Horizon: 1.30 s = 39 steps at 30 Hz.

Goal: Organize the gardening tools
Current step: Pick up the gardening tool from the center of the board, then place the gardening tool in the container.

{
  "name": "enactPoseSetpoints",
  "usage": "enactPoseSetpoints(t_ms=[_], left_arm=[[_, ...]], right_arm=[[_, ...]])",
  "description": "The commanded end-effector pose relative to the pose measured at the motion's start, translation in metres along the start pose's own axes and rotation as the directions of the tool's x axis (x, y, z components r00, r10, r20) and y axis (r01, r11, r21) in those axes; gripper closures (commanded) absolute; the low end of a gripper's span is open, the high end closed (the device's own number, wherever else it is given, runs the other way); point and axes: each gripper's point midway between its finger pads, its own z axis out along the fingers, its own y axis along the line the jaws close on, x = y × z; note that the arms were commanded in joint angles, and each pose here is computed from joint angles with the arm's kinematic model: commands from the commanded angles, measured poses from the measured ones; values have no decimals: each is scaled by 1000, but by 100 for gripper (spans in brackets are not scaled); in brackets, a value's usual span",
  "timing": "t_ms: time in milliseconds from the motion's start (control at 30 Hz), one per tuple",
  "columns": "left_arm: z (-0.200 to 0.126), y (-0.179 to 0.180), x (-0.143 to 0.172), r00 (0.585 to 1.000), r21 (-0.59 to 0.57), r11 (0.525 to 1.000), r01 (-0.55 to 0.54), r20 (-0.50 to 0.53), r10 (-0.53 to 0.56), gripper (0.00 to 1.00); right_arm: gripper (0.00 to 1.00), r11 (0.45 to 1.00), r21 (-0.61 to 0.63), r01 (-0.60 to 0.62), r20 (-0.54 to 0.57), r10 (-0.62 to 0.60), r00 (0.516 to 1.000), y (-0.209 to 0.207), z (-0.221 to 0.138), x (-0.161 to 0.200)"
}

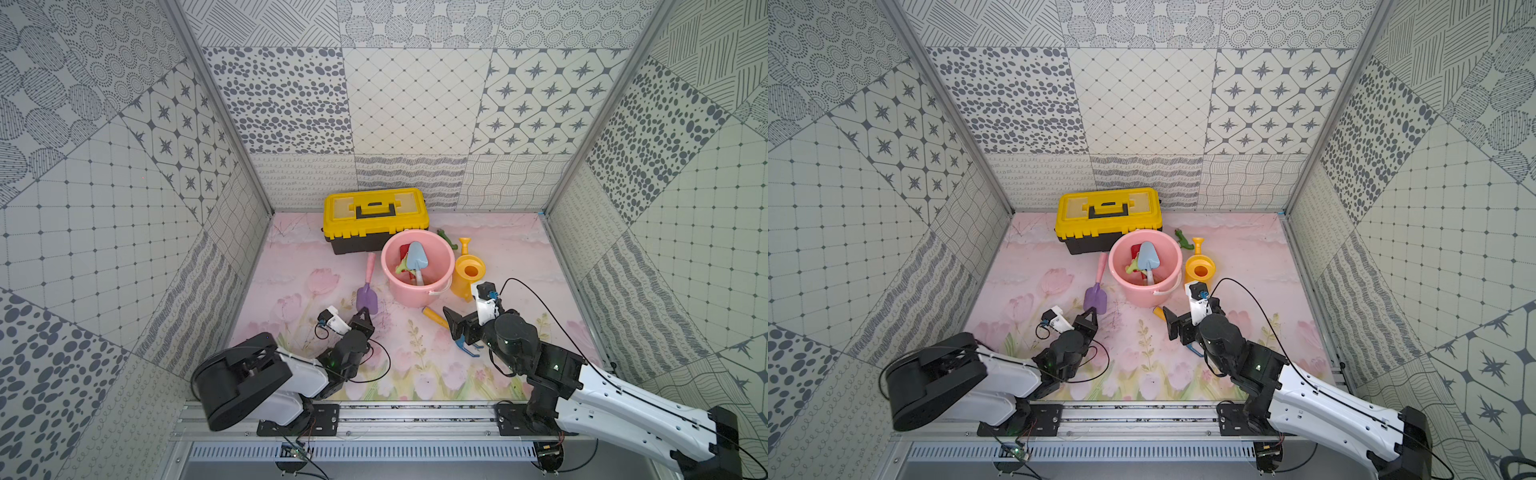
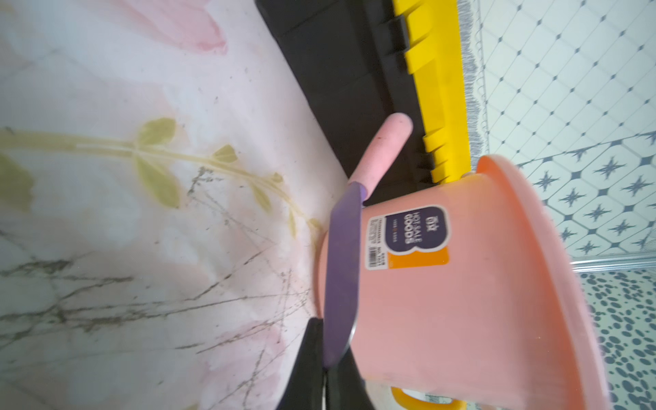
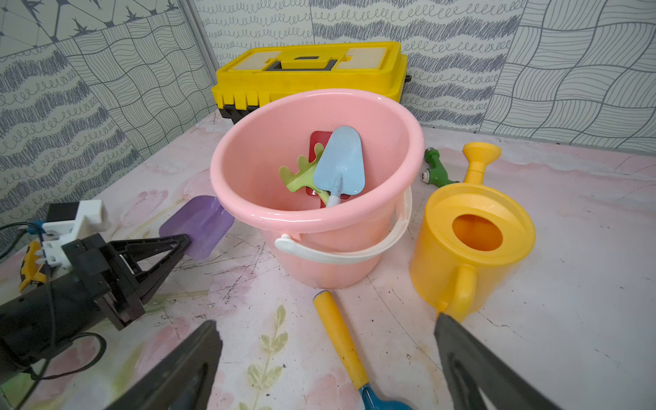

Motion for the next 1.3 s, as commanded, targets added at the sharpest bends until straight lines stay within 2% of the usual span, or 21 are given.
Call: enactPoseSetpoints(t_ms=[0, 100, 233, 333, 433, 533, 600, 667, 767, 900, 1067, 1267], left_arm=[[-35, 22, -53, 963, -342, 911, -230, 57, 265, 100], [-49, 0, -78, 936, -300, 906, -299, 95, 340, 100], [-60, -30, -94, 911, -232, 900, -368, 102, 399, 100], [-65, -62, -103, 870, -200, 863, -464, 80, 486, 100], [-68, -104, -106, 806, -130, 804, -581, 44, 590, 100], [-68, -150, -100, 710, -43, 709, -704, -17, 704, 100], [-69, -172, -97, 630, -8, 631, -775, -68, 773, 100], [-67, -189, -91, 539, 33, 546, -837, -115, 834, 100], [-67, -209, -84, 430, 94, 446, -890, -152, 890, 100], [-63, -224, -76, 274, 154, 301, -941, -175, 946, 100], [-56, -224, -66, 35, 207, 85, -975, -234, 971, 100], [-43, -225, -54, -156, 256, -101, -961, -207, 966, 100]], right_arm=[[3, 999, -8, -32, 49, 32, 998, 2, -3, -13], [3, 999, -21, -38, 52, 39, 998, 4, -4, -15], [3, 999, -25, -40, 53, 41, 998, 4, -4, -15], [3, 999, -23, -40, 55, 41, 998, 4, -5, -15], [3, 999, -28, -34, 57, 35, 998, 4, -5, -16], [3, 999, -40, -36, 65, 38, 997, 5, -7, -18], [3, 998, -43, -40, 71, 43, 997, 5, -9, -19], [3, 998, -46, -43, 76, 46, 996, 5, -10, -20], [3, 998, -50, -45, 79, 49, 996, 5, -11, -21], [3, 997, -50, -53, 87, 57, 995, 3, -14, -23], [3, 997, -59, -59, 89, 64, 994, 4, -15, -24], [3, 997, -55, -61, 88, 65, 994, 3, -15, -23]])
